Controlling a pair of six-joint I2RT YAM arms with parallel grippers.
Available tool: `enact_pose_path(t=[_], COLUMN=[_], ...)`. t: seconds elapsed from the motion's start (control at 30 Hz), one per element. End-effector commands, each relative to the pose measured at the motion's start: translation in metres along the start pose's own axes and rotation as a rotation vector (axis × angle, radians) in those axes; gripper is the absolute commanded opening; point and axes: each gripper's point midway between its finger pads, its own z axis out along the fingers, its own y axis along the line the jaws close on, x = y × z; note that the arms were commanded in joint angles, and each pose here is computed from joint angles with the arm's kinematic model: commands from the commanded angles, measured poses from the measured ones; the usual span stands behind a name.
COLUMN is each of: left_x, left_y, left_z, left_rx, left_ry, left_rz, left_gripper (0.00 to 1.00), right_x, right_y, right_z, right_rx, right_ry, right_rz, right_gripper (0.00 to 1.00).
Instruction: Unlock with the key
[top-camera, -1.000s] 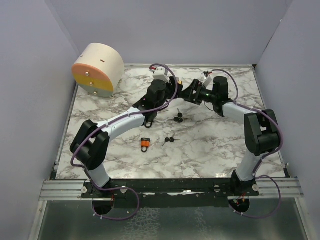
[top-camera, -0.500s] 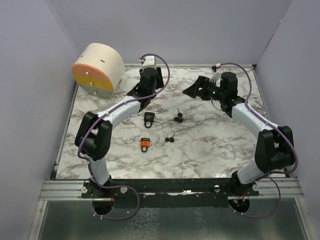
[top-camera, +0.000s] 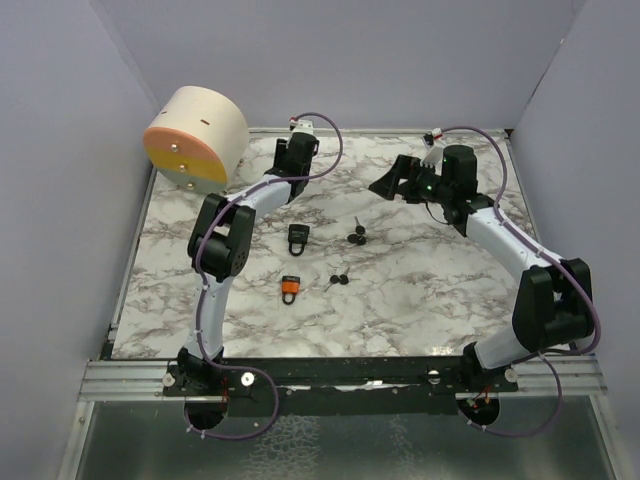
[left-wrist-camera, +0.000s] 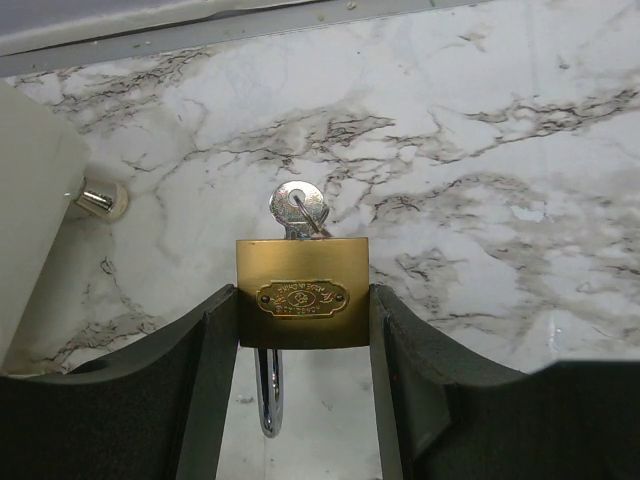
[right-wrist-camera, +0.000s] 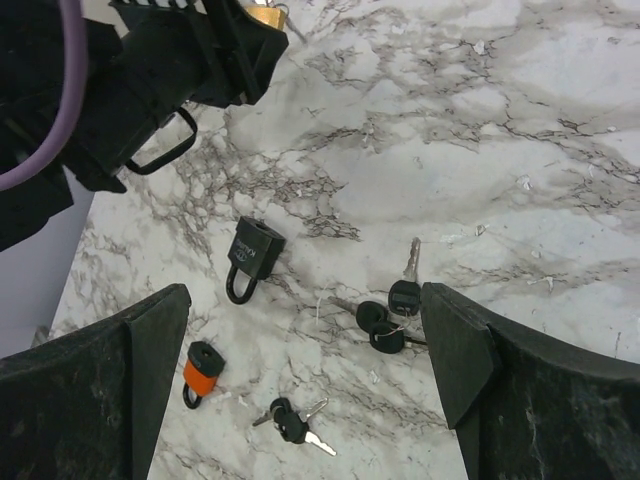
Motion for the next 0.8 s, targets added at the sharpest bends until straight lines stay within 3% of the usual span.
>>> enact_pose_path(t=[0.0, 0.47, 0.77], left_x=[-0.032, 0.018, 0.03], left_y=[0.011, -0.031, -0.05], left_z=[0.014, 0.038, 0.039], left_rx=[-0.06, 0.097, 0.187], left_ry=[-0.065, 0.037, 0.062], left_rz=[0.035, -0.024, -0.079], left_gripper=[0.0, 0.0, 0.0], right_x=[-0.012, -0.008, -0.009], right_y=[0.004, 0.007, 0.011], right_z=[-0.008, -0.008, -0.008], right_rx=[0.014, -0.019, -0.033], right_ry=[-0.033, -0.02, -0.013], right_rz=[-0.036, -0.028, -0.035], right_gripper=[0.99, 0.99, 0.99])
